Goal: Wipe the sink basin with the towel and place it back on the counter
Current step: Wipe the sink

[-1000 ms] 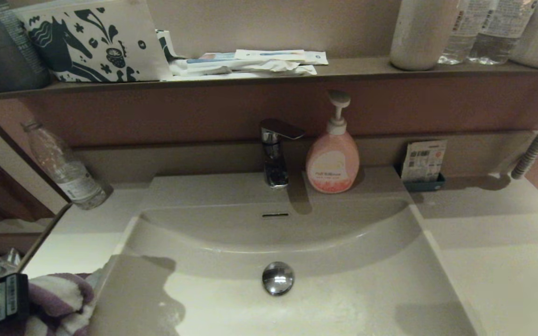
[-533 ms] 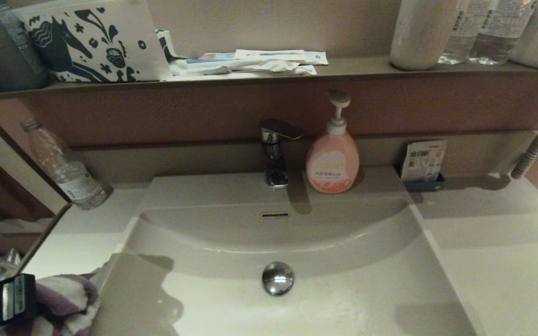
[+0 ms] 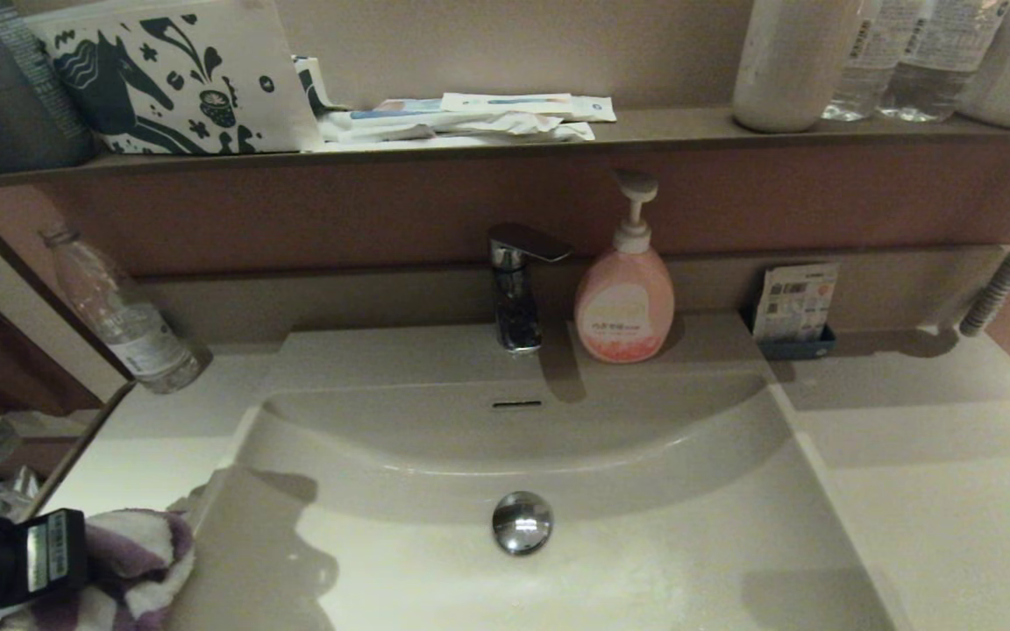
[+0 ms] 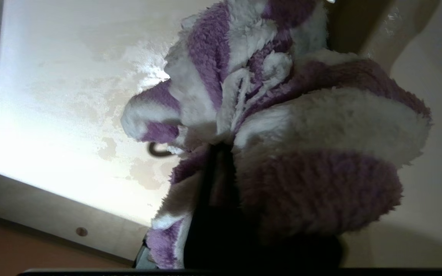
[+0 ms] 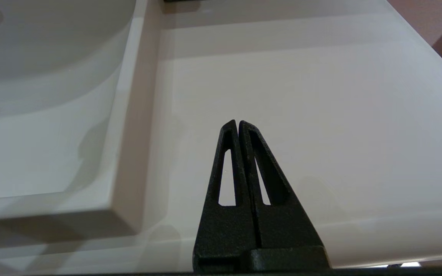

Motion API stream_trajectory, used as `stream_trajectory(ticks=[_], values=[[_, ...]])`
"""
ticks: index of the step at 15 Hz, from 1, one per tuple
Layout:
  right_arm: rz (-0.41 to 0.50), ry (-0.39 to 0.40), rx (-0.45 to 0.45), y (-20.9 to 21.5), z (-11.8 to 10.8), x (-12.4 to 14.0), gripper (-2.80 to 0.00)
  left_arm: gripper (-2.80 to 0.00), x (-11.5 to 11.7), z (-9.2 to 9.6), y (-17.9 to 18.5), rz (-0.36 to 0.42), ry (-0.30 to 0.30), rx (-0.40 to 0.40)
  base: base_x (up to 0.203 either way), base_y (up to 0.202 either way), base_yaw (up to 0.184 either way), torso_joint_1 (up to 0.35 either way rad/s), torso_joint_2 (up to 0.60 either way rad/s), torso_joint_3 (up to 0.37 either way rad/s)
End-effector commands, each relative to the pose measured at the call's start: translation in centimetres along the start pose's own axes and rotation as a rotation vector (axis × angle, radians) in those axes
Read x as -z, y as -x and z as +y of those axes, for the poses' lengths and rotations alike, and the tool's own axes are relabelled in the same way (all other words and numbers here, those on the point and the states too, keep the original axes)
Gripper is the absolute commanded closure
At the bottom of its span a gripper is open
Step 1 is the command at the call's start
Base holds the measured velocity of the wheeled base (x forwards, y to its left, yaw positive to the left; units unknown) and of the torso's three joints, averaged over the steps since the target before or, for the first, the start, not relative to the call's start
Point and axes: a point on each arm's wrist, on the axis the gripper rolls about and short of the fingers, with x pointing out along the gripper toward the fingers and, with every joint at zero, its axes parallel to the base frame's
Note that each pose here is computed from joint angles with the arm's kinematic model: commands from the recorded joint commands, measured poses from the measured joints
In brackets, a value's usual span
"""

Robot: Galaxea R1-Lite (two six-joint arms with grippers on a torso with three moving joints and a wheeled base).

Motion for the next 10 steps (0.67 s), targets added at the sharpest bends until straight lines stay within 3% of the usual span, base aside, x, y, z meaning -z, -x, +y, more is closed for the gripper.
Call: stream_trajectory(ticks=[1,10], values=[[0.001,0.0,0.0,0.0,0.0,0.0,0.0,-2.8,-0.1,0.2,-0.6,0.001,0.009,-0.011,0.0,0.0,0.0,0.0,0.0,0.0],[0.001,0.0,0.0,0.0,0.0,0.0,0.0,-2.8,-1.7,0.5,0.4,-0.066,0.021,-0.023,0.0,0.0,0.0,0.0,0.0,0.0]])
